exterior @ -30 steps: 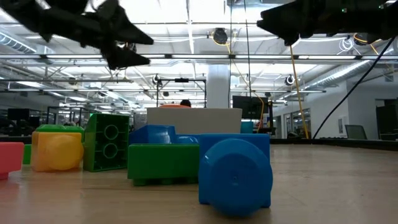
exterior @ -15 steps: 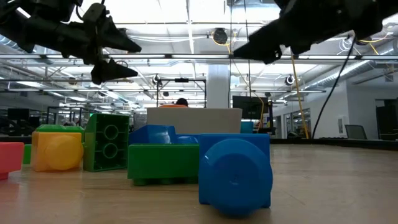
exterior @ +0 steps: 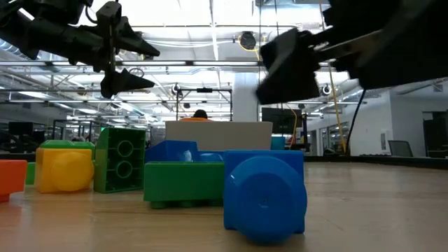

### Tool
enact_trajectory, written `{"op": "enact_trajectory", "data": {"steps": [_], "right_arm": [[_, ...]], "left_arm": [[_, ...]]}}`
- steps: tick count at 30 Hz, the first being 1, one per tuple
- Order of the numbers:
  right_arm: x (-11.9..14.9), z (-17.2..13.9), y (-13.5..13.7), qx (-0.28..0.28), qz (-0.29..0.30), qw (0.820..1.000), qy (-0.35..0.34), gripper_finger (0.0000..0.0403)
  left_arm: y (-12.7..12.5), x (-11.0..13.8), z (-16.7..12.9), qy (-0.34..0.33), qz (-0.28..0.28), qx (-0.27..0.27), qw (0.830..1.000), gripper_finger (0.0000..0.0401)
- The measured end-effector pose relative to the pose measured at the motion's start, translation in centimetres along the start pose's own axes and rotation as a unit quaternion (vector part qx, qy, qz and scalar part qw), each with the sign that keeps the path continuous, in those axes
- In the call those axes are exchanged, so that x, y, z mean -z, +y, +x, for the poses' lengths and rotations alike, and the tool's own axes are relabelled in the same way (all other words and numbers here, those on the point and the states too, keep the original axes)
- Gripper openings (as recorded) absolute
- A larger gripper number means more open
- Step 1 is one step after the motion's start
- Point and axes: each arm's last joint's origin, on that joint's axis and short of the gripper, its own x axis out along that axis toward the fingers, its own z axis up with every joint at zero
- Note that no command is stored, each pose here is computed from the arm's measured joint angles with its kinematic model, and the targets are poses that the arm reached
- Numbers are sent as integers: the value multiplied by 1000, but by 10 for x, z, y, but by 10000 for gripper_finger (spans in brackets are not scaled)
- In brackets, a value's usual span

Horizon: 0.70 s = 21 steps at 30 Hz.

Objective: Pick & Place Toys
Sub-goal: Put the bottom blue game piece into the black bin

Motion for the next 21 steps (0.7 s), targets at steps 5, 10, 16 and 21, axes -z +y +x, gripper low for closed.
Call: {"op": "enact_trajectory", "data": {"steps": [5, 10, 16, 21], "right_arm": [[9, 22, -1, 0, 1, 1000, -1, 271], [13, 29, 1, -30, 27, 999, 1, 264], [18, 30, -2, 17, 47, 998, 26, 252], [23, 22, -5, 93, 65, 990, 82, 245]], "left_arm": [[0, 0, 0, 0, -51, 0, 999, 384], [0, 0, 0, 0, -87, -1, 996, 387], [0, 0, 0, -1, -126, -1, 992, 381], [0, 0, 0, -1, -147, -1, 989, 377]]}}
